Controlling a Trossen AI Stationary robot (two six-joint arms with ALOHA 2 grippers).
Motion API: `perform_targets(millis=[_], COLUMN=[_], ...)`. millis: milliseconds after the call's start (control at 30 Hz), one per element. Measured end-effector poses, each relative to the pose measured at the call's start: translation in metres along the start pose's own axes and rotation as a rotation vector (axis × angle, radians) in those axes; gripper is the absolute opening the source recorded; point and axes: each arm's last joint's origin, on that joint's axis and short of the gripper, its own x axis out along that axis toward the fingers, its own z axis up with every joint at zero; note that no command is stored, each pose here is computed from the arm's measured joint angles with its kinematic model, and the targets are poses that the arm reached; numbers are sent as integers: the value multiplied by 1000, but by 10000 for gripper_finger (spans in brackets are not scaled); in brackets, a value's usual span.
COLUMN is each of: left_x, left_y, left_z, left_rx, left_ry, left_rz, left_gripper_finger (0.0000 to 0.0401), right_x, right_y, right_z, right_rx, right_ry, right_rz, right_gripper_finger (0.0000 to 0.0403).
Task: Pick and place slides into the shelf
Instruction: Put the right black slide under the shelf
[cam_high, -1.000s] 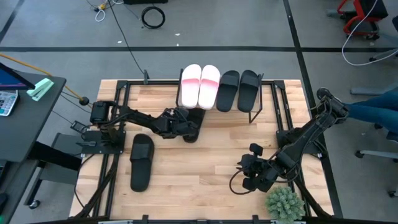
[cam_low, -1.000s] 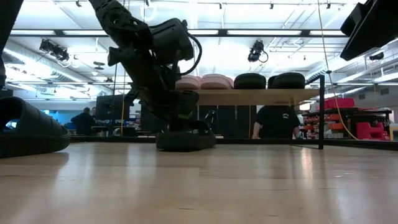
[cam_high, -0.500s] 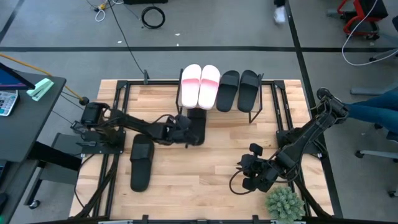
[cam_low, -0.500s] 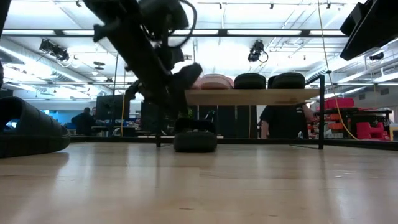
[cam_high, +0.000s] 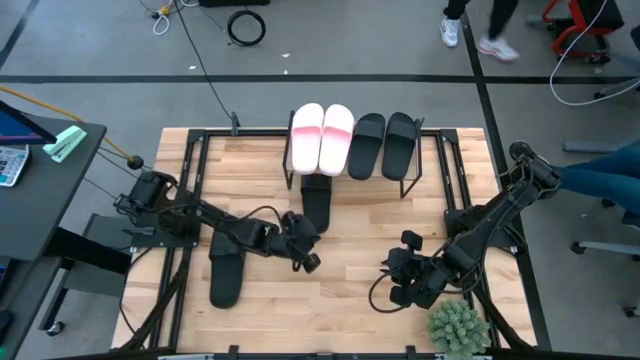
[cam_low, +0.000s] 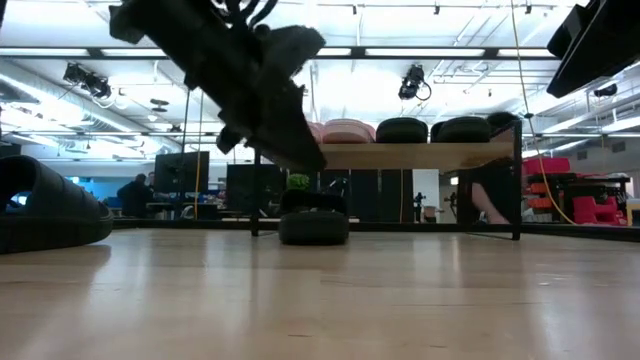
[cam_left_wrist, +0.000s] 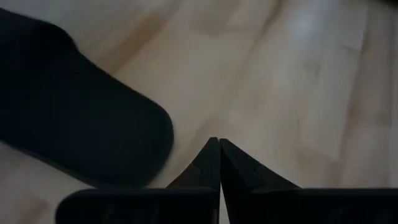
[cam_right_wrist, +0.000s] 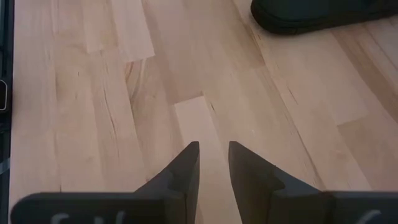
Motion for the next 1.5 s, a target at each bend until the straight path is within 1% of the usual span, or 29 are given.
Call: perform_targets(millis=[67, 200, 300, 467, 733, 833, 967, 1167, 1233, 1367, 1500], left_x=[5, 16, 26, 40, 55, 60, 64, 71, 72, 74, 72], left_y=[-4, -7, -2, 7, 33, 43, 54, 73, 78, 83, 78], left_z=[-6, -13, -19, -22, -6, -1, 5, 14, 16, 16, 13], left_rx=[20, 15, 14, -20, -68, -90, -73, -102, -93, -88, -75], left_ry=[0, -11, 11, 23, 13, 27, 28, 25, 26, 48, 58], left_rz=[-15, -26, 4, 43, 114, 118, 140, 189, 201, 220, 191], left_gripper_finger=[7, 5, 4, 3, 2, 2, 2, 2, 3, 3, 3], right_x=[0, 0, 0, 0, 0, 0, 0, 0, 0, 0, 0], right_y=[0, 0, 0, 0, 0, 0, 0, 0, 0, 0, 0], right_z=[0, 0, 0, 0, 0, 0, 0, 0, 0, 0, 0], right_rx=[0, 0, 0, -21, -34, -34, -34, -34, -34, -28, -23], right_ry=[0, 0, 0, 0, 0, 0, 0, 0, 0, 0, 0], right_rz=[0, -1, -1, -1, -1, -1, -1, -1, -1, 0, 0], right_gripper_finger=[92, 92, 92, 92, 92, 92, 92, 92, 92, 92, 92])
